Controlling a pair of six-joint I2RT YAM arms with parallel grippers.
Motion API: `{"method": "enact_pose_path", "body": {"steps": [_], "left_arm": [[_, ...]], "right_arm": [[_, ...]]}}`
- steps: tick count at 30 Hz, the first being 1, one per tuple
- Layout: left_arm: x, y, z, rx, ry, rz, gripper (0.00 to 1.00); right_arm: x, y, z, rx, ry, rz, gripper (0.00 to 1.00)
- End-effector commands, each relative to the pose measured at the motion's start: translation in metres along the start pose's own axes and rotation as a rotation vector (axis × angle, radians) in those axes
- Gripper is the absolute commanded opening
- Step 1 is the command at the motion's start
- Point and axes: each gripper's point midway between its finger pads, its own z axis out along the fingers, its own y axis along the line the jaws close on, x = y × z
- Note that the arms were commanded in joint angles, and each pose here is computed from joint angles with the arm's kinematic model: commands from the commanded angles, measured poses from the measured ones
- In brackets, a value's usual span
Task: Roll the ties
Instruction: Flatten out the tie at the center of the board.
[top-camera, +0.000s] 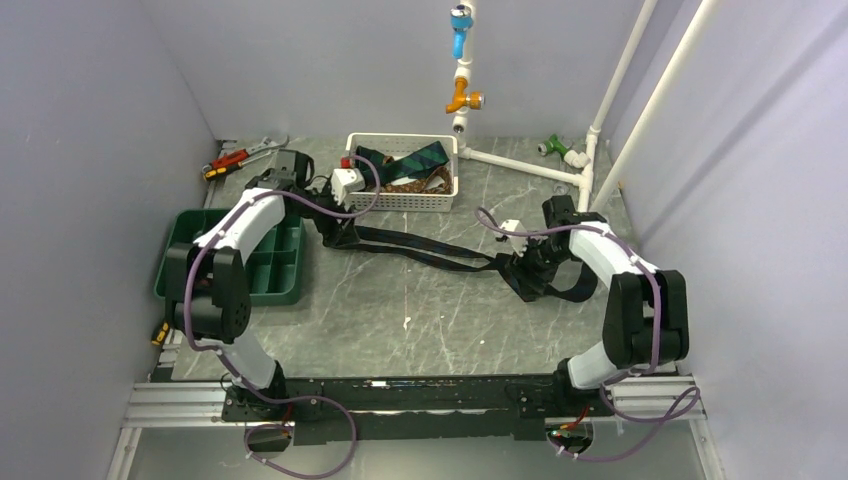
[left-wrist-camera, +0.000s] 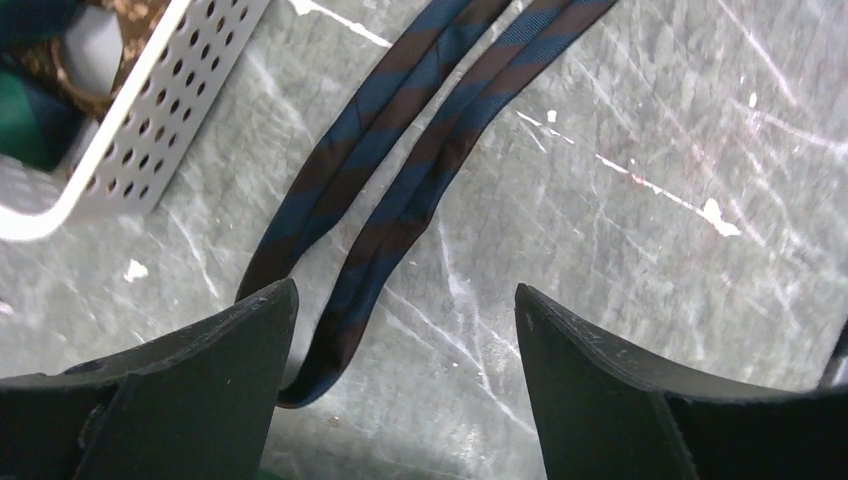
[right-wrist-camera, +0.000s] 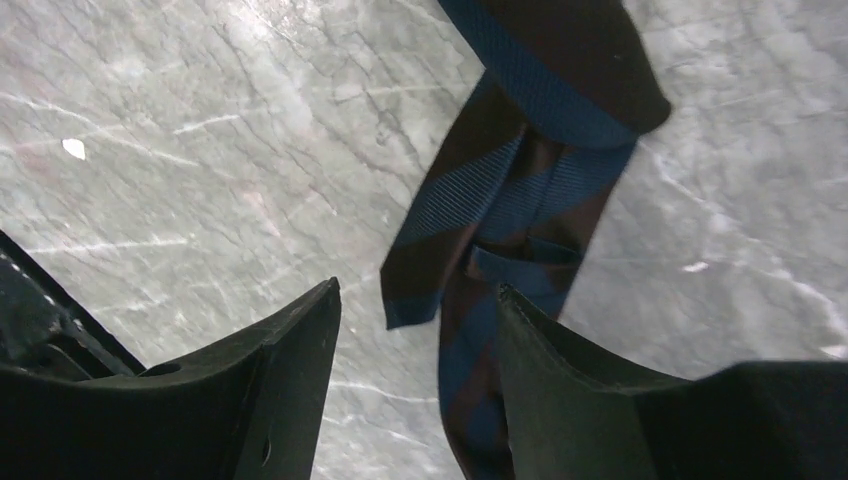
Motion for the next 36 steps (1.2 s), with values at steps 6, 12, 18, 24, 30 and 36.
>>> {"method": "enact_pose_path", "body": {"steps": [6, 12, 18, 24, 30, 36], "left_arm": [[-0.046, 0.0, -0.026, -0.057, -0.179, -0.015, 0.84], [-0.075, -0.026, -0.044, -0.041, -0.299, 0.214, 0.98], [-0.129, -0.09, -0.029, 0.041, -0.37, 0.42, 0.99], [-0.197, -0.163, 0.013, 0.102, -0.531, 0.562, 0.99], [-0.228, -0.213, 0.047, 0.205, -0.593, 0.507, 0.99], [-0.235, -0.214, 0.069, 0.089, -0.54, 0.442, 0.53]], "right_arm": [[0.016, 0.01, 0.032, -0.018, 0.096, 0.05, 0.1], [-0.061, 0.034, -0.052, -0.062, -0.143, 0.009, 0.0], [-0.123, 0.066, -0.099, -0.178, -0.336, 0.013, 0.0], [-0.182, 0.084, -0.136, -0.232, -0.537, -0.061, 0.0], [-0.198, 0.094, -0.157, -0.22, -0.647, -0.083, 0.0], [-0.192, 0.114, -0.174, -0.199, -0.704, -0.137, 0.0]]}}
